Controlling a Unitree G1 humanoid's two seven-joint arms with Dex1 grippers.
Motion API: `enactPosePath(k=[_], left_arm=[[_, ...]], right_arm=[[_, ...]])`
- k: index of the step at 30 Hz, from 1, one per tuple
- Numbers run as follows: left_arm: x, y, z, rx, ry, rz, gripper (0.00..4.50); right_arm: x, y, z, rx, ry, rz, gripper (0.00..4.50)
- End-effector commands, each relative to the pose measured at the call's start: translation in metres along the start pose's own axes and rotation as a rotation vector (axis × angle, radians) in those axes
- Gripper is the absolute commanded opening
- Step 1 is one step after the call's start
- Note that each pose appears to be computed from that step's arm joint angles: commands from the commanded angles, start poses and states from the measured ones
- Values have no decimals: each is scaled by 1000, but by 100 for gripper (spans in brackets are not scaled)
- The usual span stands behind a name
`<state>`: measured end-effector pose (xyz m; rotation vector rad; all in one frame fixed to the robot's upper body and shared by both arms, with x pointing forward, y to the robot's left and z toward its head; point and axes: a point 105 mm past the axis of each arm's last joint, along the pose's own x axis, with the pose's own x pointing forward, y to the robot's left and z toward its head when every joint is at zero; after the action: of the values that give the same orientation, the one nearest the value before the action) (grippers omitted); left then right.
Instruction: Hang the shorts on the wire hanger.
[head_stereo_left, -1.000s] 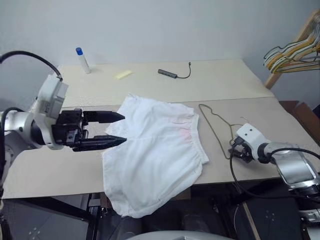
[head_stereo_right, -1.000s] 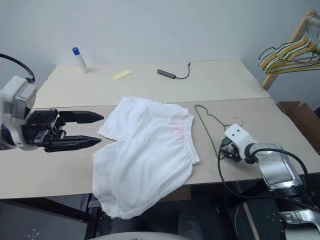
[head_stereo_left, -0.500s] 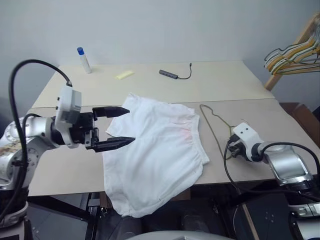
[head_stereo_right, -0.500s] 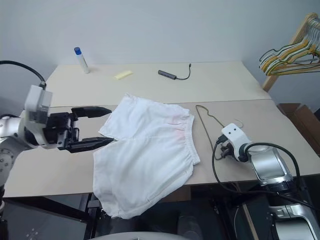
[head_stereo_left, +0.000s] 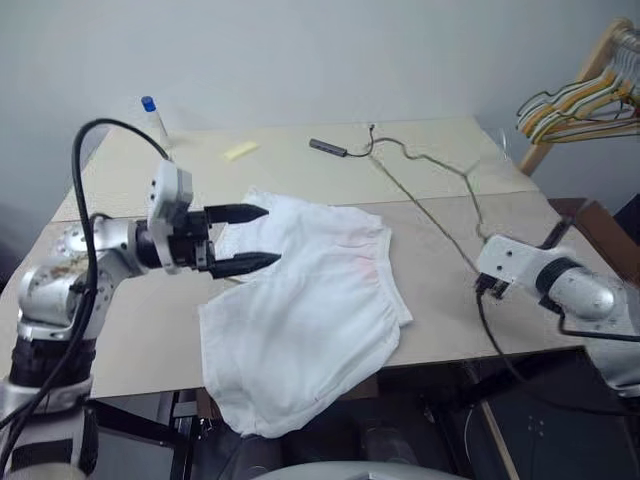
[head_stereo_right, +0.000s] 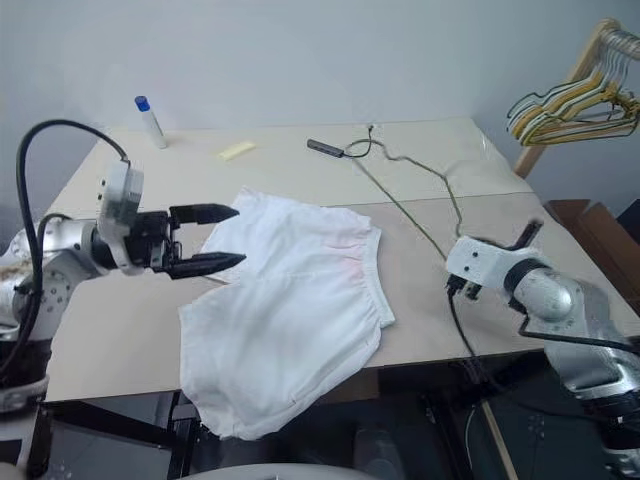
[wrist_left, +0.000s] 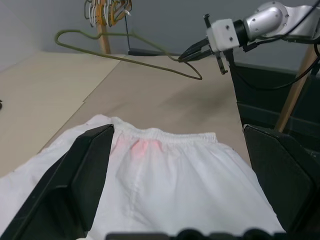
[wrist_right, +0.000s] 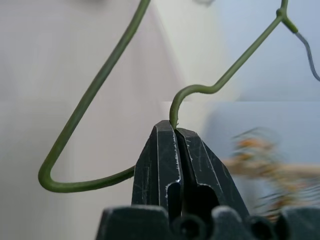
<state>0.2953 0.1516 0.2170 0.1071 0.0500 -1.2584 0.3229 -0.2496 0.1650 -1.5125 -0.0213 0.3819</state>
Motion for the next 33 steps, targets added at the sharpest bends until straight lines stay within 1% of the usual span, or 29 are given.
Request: enactPosePath(k=[1, 3, 5, 8, 11, 13, 16, 20, 22, 25, 26, 30, 32, 33], left_arm=[[2, 9, 17, -54, -30, -12, 450], [4, 13, 20, -76, -22, -13, 450], [8, 17, 20, -98, -4, -26, 450], [20, 17, 16, -123, 29, -79, 450], [39, 18, 5, -173, 111, -135, 450], [47, 15, -3, -171, 159, -176, 450], [60, 14, -22, -138, 283, -191, 450], [69, 19, -40, -116, 370, -159, 450], [69, 16, -44, -122, 382, -174, 450], [72, 13, -49, -126, 379, -168, 387], [73, 12, -49, -116, 368, -169, 359], [74, 15, -47, -129, 332, -136, 234], [74, 15, -46, -131, 328, -133, 162], [74, 15, -46, -131, 329, -132, 135]], right_arm=[[3, -11, 11, -325, -161, -129, 3], [5, -10, 11, -480, -219, -168, 3], [8, -13, 17, -543, -278, -203, 3], [12, -20, 34, -582, -365, -260, 3], [18, -22, 50, -614, -437, -270, 3], [21, -24, 57, -627, -464, -274, 3], [25, -30, 65, -646, -488, -298, 3], [27, -39, 69, -649, -481, -326, 3], [28, -43, 67, -646, -462, -339, 3], [29, -48, 65, -633, -433, -361, 0], [29, -48, 65, -631, -433, -361, 0], [28, -49, 65, -603, -418, -369, 0], [28, -49, 64, -591, -412, -371, 0], [28, -49, 64, -591, -412, -370, 0]])
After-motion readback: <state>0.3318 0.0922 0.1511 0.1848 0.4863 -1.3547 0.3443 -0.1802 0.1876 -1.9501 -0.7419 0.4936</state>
